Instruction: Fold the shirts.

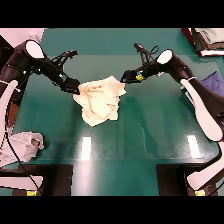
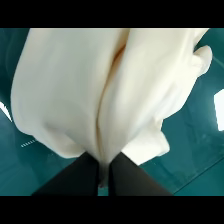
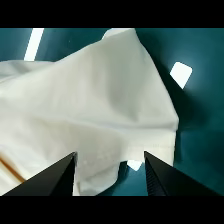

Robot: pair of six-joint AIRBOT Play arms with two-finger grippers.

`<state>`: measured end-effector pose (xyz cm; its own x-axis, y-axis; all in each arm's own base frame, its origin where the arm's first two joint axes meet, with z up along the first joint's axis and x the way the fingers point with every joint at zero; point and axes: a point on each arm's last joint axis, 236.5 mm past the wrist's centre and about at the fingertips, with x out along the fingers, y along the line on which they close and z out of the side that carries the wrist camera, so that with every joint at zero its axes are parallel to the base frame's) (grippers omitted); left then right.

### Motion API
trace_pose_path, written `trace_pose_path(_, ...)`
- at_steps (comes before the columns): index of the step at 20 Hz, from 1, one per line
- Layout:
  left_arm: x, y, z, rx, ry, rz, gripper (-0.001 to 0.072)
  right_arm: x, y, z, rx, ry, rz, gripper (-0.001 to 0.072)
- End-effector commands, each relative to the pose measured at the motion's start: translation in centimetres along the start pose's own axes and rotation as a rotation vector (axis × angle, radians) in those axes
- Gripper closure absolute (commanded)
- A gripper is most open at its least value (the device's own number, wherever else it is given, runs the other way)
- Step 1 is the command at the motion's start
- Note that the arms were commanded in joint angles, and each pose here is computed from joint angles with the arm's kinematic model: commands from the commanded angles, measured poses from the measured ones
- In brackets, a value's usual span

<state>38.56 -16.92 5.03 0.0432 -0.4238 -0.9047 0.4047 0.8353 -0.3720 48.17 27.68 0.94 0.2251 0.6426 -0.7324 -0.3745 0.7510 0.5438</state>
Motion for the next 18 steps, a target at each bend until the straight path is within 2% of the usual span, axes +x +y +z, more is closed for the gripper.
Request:
trace_pose_path(1, -0.1, -0.1, 0.3, 0.000, -0.013, -0.001, 0.0681, 3.0, 0.0, 0.9, -0.042, -0.008, 0.022, 0.0220)
trace_pose_path(5, -0.1, -0.1, 0.2, -0.001, -0.007, -0.003, 0.0681, 4.9, 0.4, 1.4, -0.073, 0.009, 0.033, 0.0226)
trace_pose_path(6, -0.1, -0.2, 0.1, -0.001, -0.003, -0.005, 0.0681, 5.1, 0.3, 1.1, -0.075, 0.028, 0.038, 0.0298)
trace_pose_path(8, -0.1, -0.2, -0.3, 0.000, 0.013, -0.008, 0.0681, 4.9, 0.5, 0.9, -0.096, 0.046, 0.047, 0.0696)
trace_pose_path(12, -3.0, -0.2, 0.3, 0.040, -0.026, 0.053, 0.0681, -1.0, 2.9, 4.2, -0.224, -0.039, 0.020, 0.0697)
trace_pose_path(15, -11.8, -2.6, 3.6, 0.139, -0.259, 0.140, 0.0681, -11.6, 6.4, 7.9, -0.350, -0.206, -0.059, 0.0698)
trace_pose_path(18, -22.5, -7.5, 4.4, 0.252, -0.534, 0.189, 0.0681, -23.7, 12.0, 8.8, -0.452, -0.401, -0.091, 0.0698)
